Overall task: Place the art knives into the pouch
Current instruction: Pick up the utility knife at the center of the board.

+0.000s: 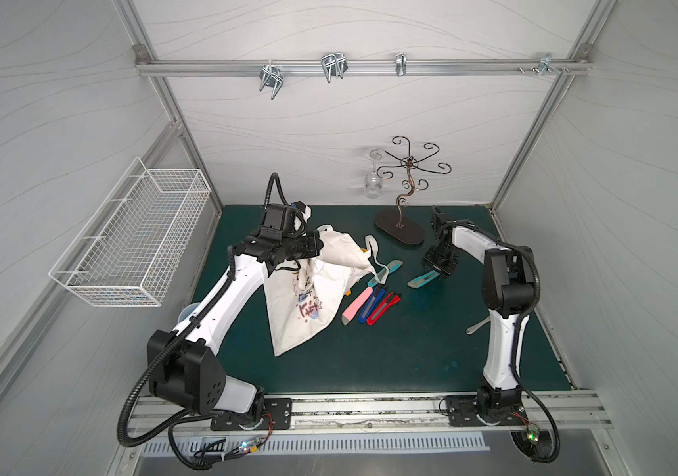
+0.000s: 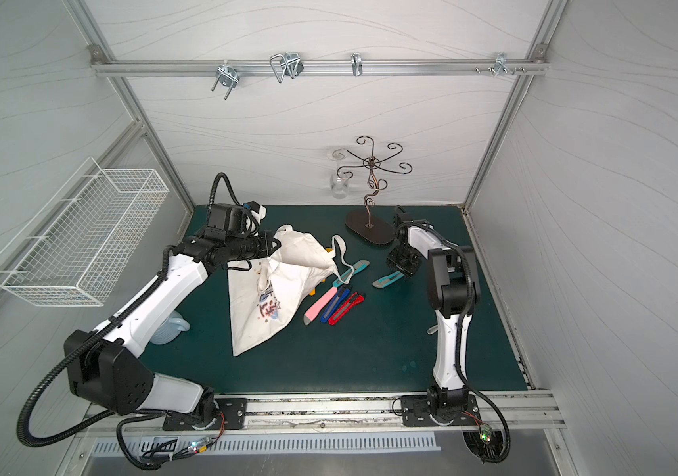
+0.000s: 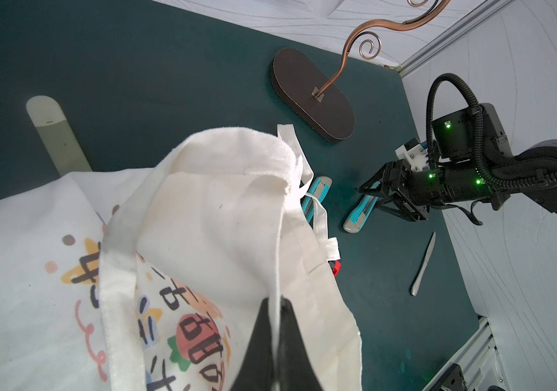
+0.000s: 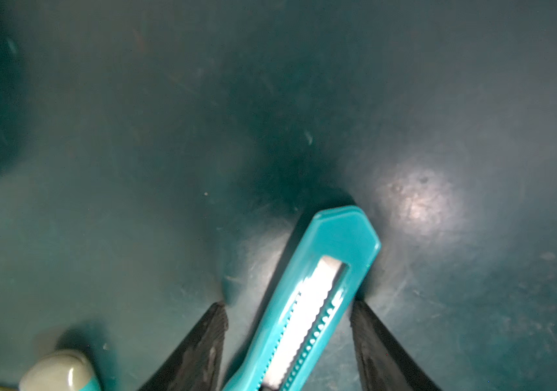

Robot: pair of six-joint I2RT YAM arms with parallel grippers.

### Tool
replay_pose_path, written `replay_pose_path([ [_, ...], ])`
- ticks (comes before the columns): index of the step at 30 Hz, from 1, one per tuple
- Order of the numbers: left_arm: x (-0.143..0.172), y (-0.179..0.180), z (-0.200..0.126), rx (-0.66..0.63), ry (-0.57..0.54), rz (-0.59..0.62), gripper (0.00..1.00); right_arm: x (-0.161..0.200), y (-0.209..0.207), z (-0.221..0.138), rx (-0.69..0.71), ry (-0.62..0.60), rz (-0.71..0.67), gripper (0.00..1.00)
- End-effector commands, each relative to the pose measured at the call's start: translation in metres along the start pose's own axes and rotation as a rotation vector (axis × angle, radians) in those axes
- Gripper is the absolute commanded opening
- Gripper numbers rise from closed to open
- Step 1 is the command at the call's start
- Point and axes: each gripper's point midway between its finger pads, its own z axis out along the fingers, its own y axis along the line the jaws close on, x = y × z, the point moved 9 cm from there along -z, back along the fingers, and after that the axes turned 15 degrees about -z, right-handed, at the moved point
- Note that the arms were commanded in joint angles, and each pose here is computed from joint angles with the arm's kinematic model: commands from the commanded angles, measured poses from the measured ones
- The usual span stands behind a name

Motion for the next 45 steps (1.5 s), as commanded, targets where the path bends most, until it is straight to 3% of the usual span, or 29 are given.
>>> replay_pose_path([
  [1,-0.011,-0.010,-0.005,0.040,-0.046,0.026,0.00,0.001,-0.010,0.017,0.048,0.052,0.004,0.57],
  [11,-0.011,-0.009,-0.001,0.038,-0.035,0.019,0.00,0.010,-0.011,0.030,0.020,0.100,-0.065,0.39],
  [21,-0.008,-0.013,0.000,0.042,-0.025,0.038,0.00,0.025,0.002,-0.001,0.038,0.004,-0.219,0.27],
  [36,0.001,-0.023,-0.001,0.033,-0.014,0.078,0.00,0.098,0.103,-0.153,-0.023,-0.386,-0.638,0.27],
  [45,0.003,-0.026,-0.001,0.033,-0.010,0.091,0.00,0.108,0.175,-0.213,-0.178,-0.648,-0.723,0.25],
])
